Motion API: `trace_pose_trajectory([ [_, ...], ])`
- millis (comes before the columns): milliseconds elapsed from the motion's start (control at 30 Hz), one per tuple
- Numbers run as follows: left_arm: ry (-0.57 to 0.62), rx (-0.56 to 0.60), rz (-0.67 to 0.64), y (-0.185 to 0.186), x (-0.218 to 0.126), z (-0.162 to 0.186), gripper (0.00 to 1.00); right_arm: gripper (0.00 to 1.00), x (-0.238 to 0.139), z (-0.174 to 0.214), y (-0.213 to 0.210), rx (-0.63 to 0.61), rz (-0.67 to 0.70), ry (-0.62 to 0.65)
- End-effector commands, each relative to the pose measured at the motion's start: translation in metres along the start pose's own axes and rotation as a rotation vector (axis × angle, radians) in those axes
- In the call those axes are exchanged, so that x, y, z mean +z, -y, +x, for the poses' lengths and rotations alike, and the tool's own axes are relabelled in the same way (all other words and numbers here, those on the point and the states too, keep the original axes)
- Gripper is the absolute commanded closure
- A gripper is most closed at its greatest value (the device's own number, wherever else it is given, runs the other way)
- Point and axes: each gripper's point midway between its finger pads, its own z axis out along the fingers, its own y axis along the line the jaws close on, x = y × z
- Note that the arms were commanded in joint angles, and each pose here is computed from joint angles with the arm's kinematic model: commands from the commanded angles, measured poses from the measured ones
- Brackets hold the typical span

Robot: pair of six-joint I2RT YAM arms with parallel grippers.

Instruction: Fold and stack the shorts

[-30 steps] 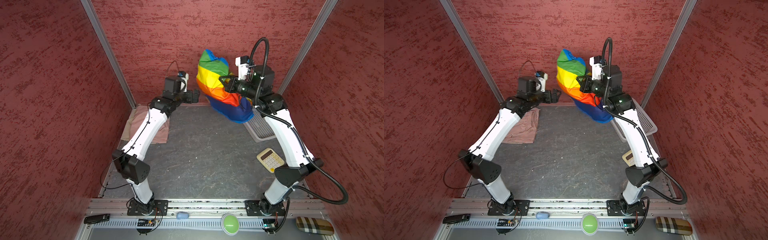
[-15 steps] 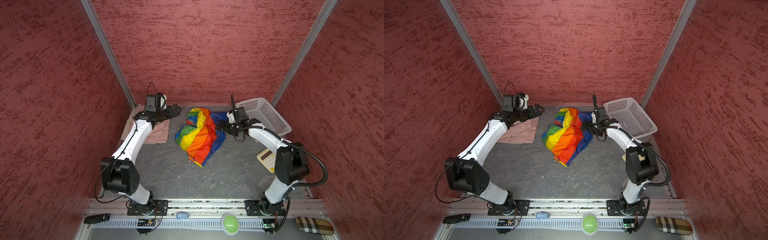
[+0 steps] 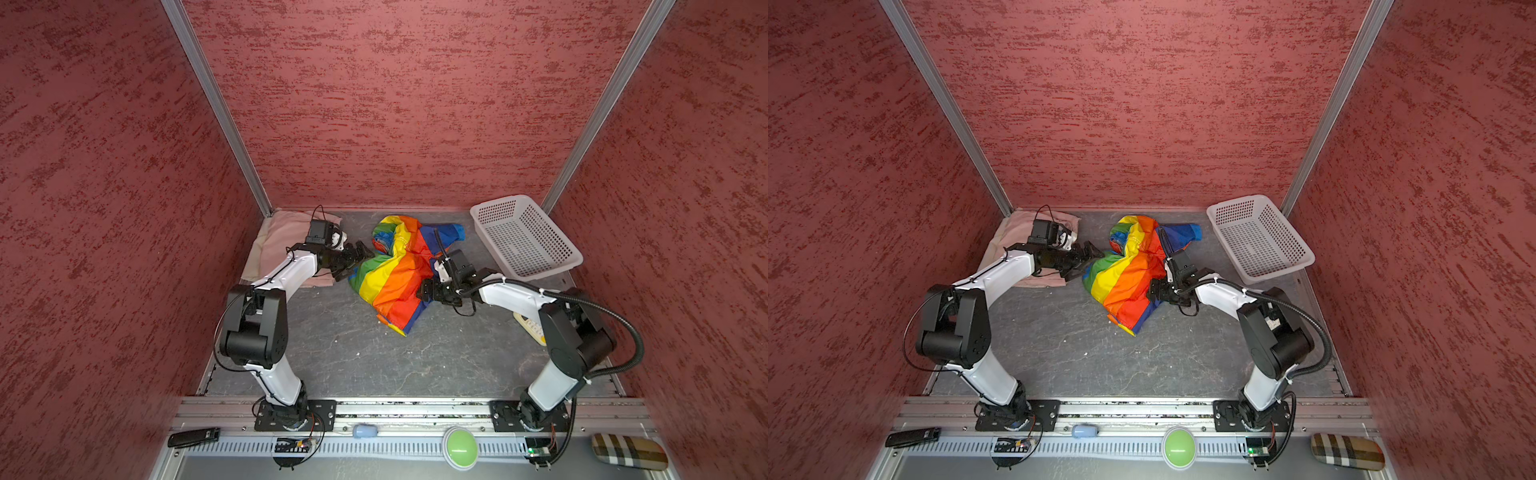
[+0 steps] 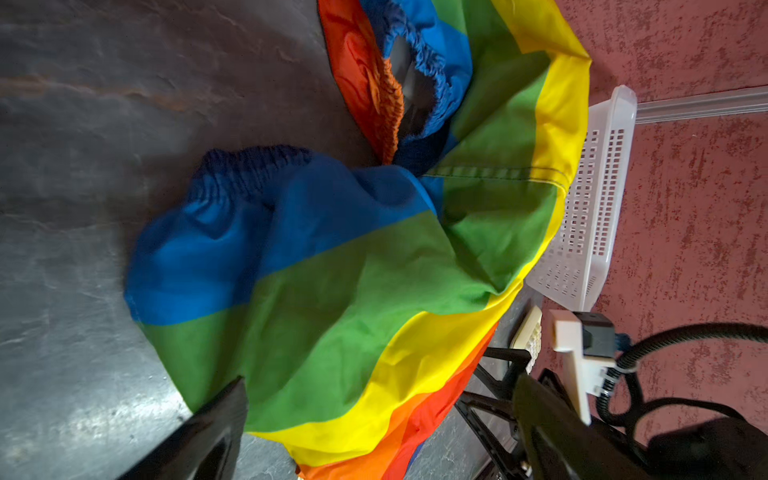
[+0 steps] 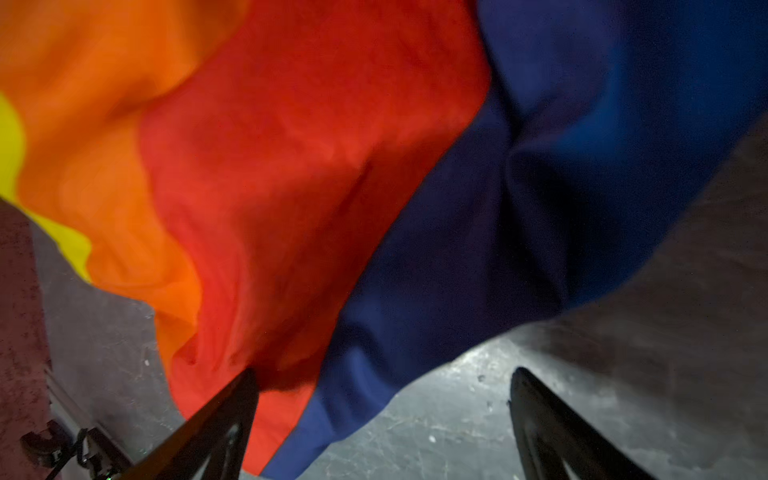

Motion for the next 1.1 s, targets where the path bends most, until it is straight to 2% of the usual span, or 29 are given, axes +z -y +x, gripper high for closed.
trace_pose_trajectory([
  [0, 0.017, 0.022, 0.038, 0.011, -0.013, -0.001, 0.01, 0.12, 0.014, -0.021, 0.007, -0.011, 0.036, 0.058],
  [33, 0.019, 0.018, 0.034, 0.008, -0.014, 0.002, 0.01, 0.20, 0.017, -0.025, 0.011, -0.006, 0.045, 0.067],
  [200, 0.014, -0.009, 0.036, -0.001, -0.015, 0.013, 0.01, 0.75, 0.025, -0.062, 0.033, 0.053, 0.053, 0.104],
  [300, 0.010, -0.022, 0.045, -0.001, -0.015, 0.018, 0.01, 0.99, 0.009, -0.098, 0.032, 0.024, 0.076, 0.144],
  [467, 0.018, -0.020, 0.046, 0.000, -0.015, 0.022, 0.01, 1.00, -0.056, -0.164, 0.008, -0.093, 0.129, 0.269],
  [500, 0.017, -0.022, 0.047, 0.001, -0.014, 0.023, 0.01, 0.93, -0.067, -0.173, 0.008, -0.110, 0.153, 0.284],
  [533, 0.013, -0.024, 0.050, 0.002, -0.012, 0.024, 0.01, 0.73, -0.074, -0.180, 0.010, -0.118, 0.186, 0.294],
  [600, 0.005, -0.037, 0.059, 0.003, -0.006, 0.027, 0.01, 0.64, -0.082, -0.183, 0.020, -0.120, 0.240, 0.293],
  [633, -0.001, -0.048, 0.073, 0.005, -0.003, 0.029, 0.01, 0.55, -0.085, -0.181, 0.021, -0.122, 0.250, 0.295],
  [733, -0.018, -0.123, 0.136, 0.008, 0.008, 0.036, 0.01, 0.26, -0.096, -0.166, 0.015, -0.100, 0.189, 0.318],
  [833, -0.020, -0.198, 0.186, 0.008, 0.017, 0.041, 0.01, 0.05, -0.100, -0.139, 0.012, -0.059, 0.131, 0.317],
  [867, -0.019, -0.216, 0.195, 0.008, 0.020, 0.042, 0.01, 0.01, -0.100, -0.130, 0.008, -0.050, 0.105, 0.316],
  [967, -0.008, -0.251, 0.216, 0.008, 0.026, 0.043, 0.01, 0.01, -0.086, -0.087, 0.001, -0.011, 0.016, 0.271],
  [1067, -0.001, -0.263, 0.218, 0.008, 0.029, 0.041, 0.00, 0.01, -0.067, -0.048, 0.003, 0.014, -0.008, 0.214],
])
